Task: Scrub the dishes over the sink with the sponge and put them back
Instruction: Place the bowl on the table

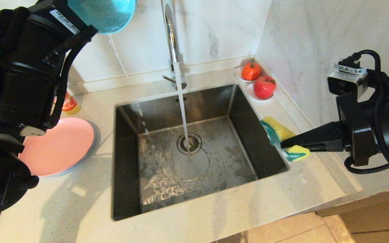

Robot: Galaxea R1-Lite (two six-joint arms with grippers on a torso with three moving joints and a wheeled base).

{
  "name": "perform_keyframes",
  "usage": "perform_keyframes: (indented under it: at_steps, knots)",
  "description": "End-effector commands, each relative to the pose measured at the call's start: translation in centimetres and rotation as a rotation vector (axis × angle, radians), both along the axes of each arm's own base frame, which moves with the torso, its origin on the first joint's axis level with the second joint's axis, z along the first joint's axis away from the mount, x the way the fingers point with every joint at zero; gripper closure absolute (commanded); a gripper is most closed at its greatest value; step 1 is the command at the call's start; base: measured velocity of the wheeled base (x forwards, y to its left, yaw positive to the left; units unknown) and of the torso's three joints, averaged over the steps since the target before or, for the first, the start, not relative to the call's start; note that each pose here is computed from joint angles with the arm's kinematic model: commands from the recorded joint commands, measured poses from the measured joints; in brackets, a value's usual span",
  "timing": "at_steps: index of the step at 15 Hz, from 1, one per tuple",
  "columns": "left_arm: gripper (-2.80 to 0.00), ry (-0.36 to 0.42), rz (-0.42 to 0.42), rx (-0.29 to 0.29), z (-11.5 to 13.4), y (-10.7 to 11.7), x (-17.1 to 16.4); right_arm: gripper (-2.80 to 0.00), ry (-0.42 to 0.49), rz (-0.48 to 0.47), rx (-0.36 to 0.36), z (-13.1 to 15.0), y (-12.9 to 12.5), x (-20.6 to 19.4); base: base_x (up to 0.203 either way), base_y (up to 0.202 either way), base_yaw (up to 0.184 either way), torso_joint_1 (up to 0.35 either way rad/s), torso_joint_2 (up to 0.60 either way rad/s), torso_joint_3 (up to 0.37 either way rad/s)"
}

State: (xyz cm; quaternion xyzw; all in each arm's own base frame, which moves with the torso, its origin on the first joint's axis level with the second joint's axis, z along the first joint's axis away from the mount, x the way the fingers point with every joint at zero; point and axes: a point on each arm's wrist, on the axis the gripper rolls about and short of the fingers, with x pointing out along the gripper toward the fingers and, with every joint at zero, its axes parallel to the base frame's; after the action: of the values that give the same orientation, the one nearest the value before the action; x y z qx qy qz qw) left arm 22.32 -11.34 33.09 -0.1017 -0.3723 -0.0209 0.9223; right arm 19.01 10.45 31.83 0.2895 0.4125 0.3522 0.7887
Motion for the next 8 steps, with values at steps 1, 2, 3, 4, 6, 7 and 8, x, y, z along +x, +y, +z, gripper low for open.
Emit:
perform_keyframes:
  at_steps: [1,2,3,4,6,7,8]
  knots:
    - [0.00,0.055,0.013,0.011,-0.3,0.0,0.2,0.00,0.003,0.001,0.003,0.1,0.0,-0.1,0.000,0.000,0.000,0.000,0.00,0.000]
    - [0.00,0.096,0.030,0.015,-0.5,0.1,0.3,0.00,0.000,0.001,0.005,0.1,-0.1,-0.2,0.000,0.000,0.000,0.000,0.00,0.000]
    - [0.00,0.136,0.041,0.020,-0.7,0.2,0.4,0.00,-0.003,0.002,0.007,0.2,-0.1,-0.2,0.000,0.000,0.000,0.000,0.00,0.000]
    - [0.00,0.167,0.039,0.024,-0.8,0.3,0.2,0.00,-0.006,0.002,0.009,0.3,-0.1,-0.2,0.000,0.000,0.000,0.000,0.00,0.000]
    - [0.00,0.281,0.048,0.064,-1.4,0.6,-0.1,0.00,-0.016,0.002,0.015,0.6,-0.2,-0.4,0.000,0.000,0.000,0.000,0.00,0.000]
    - [0.00,0.331,0.048,0.075,-1.7,0.7,-0.2,0.00,-0.020,0.002,0.015,0.7,-0.2,-0.5,0.000,0.000,0.000,0.000,0.00,0.000]
    - [0.00,0.420,0.044,0.104,-2.3,0.9,-0.4,0.00,-0.023,0.000,0.017,0.8,-0.3,-0.5,0.000,0.000,0.000,0.000,0.00,0.000]
